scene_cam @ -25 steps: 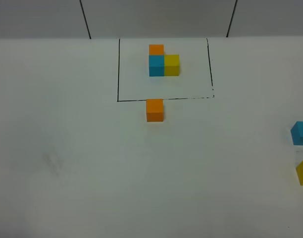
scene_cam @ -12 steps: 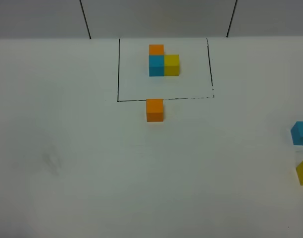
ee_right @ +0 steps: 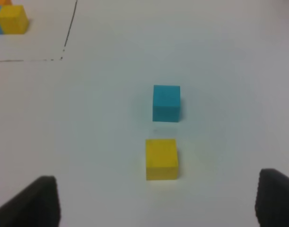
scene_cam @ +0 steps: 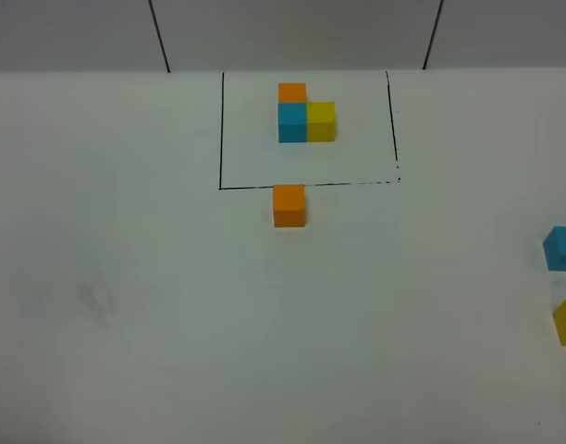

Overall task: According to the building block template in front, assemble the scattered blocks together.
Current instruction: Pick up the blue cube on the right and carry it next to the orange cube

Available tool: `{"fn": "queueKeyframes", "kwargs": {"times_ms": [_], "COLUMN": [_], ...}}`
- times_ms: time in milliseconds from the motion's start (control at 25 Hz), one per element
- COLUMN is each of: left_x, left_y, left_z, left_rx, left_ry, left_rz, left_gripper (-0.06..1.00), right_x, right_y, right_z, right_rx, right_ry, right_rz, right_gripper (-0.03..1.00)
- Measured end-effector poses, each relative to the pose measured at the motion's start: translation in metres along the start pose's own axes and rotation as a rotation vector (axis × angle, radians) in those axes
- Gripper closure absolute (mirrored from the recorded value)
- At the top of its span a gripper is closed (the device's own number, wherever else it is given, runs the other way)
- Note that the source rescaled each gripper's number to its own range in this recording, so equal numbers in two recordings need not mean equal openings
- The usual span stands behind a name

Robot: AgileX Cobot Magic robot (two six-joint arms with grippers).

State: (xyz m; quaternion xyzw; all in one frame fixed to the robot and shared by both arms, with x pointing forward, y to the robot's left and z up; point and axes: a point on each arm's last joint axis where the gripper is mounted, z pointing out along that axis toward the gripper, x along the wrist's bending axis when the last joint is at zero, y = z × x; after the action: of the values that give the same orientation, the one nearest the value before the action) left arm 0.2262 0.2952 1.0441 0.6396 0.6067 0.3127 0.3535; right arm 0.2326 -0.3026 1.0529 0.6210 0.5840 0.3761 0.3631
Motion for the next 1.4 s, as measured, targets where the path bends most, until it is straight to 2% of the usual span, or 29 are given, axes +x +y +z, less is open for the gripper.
{"fn": "queueKeyframes", "kwargs": {"times_ms": [480,680,920,1400], "left_x": [0.0,0.0,0.003,0.003], "left_y": [0.0,0.0,0.0,0.0], "left_z": [0.0,0.0,0.0,0.0], "left_rx": [0.0,0.0,0.001,0.001], "left_ry": [0.0,0.0,0.028,0.033], "left_rz": [0.0,0.0,-0.009,-0.009], "left_gripper": [0.48,0.48,0.48,0.48], "right_x": [0.0,0.003,0.004,0.008], "right_y": [0.0,0.0,0.0,0.014], "right_z": [0.0,0.0,0.001,0.031], "right_rx": [0.0,0.004,0.011,0.223], "right_ry": [0.0,0.034,0.041,0.037], "right_rz": [0.0,0.044,0.059,0.039], "right_gripper": [0.27,0.27,0.27,0.27]}}
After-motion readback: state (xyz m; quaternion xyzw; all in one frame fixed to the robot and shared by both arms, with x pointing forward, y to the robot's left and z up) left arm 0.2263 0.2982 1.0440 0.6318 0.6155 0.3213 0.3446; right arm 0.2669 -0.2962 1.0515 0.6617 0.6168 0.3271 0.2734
